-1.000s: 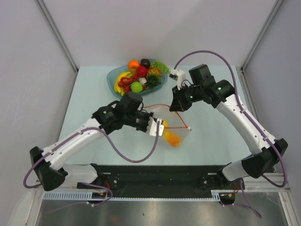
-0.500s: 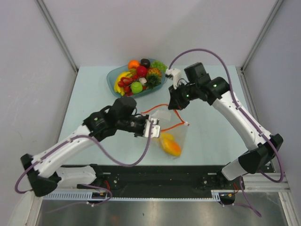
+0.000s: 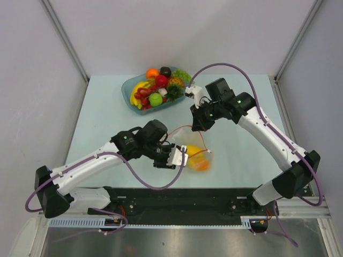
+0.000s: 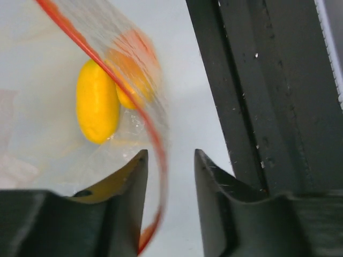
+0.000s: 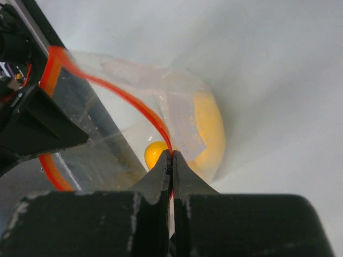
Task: Place the food in the zip-top bag and seal the zipper
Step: Adjust the zipper food storage bag at the center of the board, then pick up the fake fruit from the bin.
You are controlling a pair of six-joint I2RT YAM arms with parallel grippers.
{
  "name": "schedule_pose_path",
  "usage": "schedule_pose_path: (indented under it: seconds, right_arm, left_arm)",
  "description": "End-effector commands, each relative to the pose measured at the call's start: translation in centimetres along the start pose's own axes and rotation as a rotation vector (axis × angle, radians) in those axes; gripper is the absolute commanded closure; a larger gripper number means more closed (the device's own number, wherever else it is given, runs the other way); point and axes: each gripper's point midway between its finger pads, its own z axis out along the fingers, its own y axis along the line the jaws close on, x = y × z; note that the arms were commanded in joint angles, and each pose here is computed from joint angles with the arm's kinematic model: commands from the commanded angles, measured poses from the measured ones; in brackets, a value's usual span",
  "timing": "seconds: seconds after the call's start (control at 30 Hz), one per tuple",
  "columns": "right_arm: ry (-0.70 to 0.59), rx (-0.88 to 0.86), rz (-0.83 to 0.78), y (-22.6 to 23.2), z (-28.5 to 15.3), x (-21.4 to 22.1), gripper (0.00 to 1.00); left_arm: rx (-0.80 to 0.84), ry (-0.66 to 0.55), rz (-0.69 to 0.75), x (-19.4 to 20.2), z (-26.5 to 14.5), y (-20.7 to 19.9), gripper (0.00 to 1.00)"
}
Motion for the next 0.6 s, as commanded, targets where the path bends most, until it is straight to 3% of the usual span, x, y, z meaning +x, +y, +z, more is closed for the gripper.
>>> schedule_pose_path:
  seconds: [0.0,0.03,0.07,0.13,0.23,0.33,0.37,0.47,0.5,0.57]
  right_arm:
    - [-0.028,0.033,-0.013,-0.6,-0.6,0.1,1.00]
    - [-0.027,0.039,-0.009,-0.8,-0.6,0.3,1.00]
    - [-0.027,0.044,-0.004,-0.9,-0.7,0.6,1.00]
    - [-0.020,0.056,0.017,-1.3,-0.8,1.5,1.00]
    - [-0.021,0.065,0.056,-1.7,-1.0,2.0,1.00]
    - [-0.032,0.074,0.075,-2.0,-1.2,2.0,1.00]
    - [-0.035,0.078,0.076,-2.1,-1.4,2.0,1.00]
    - [-0.039,0.088,0.091,-2.5,-1.6,2.1,1.00]
    - [-0.036,0.088,0.095,-2.6,-1.6,2.2,1.00]
    - [-0.033,0.093,0.102,-2.8,-1.7,2.4,1.00]
  left_arm:
    - [-0.193,-0.234,-0.077,-4.9,-5.2,4.1,0.40]
    - [-0.219,-0.351,-0.140,-7.0,-7.5,4.2,0.20]
    - [-0.313,-0.439,-0.123,-8.7,-9.5,6.4,0.12]
    - [-0.460,-0.496,-0.220,-8.3,-12.5,9.6,0.04]
    - [-0.600,-0.566,-0.315,-7.8,-15.9,14.5,0.04]
    - [-0.719,-0.535,-0.440,-5.1,-16.5,20.4,0.09]
    - [-0.773,-0.469,-0.520,-2.2,-15.0,23.3,0.09]
    - [-0.881,-0.434,-0.596,-0.7,-15.2,28.1,0.09]
    - [-0.914,-0.379,-0.664,2.1,-13.5,30.1,0.06]
    - [-0.965,-0.397,-0.712,2.1,-14.0,32.6,0.04]
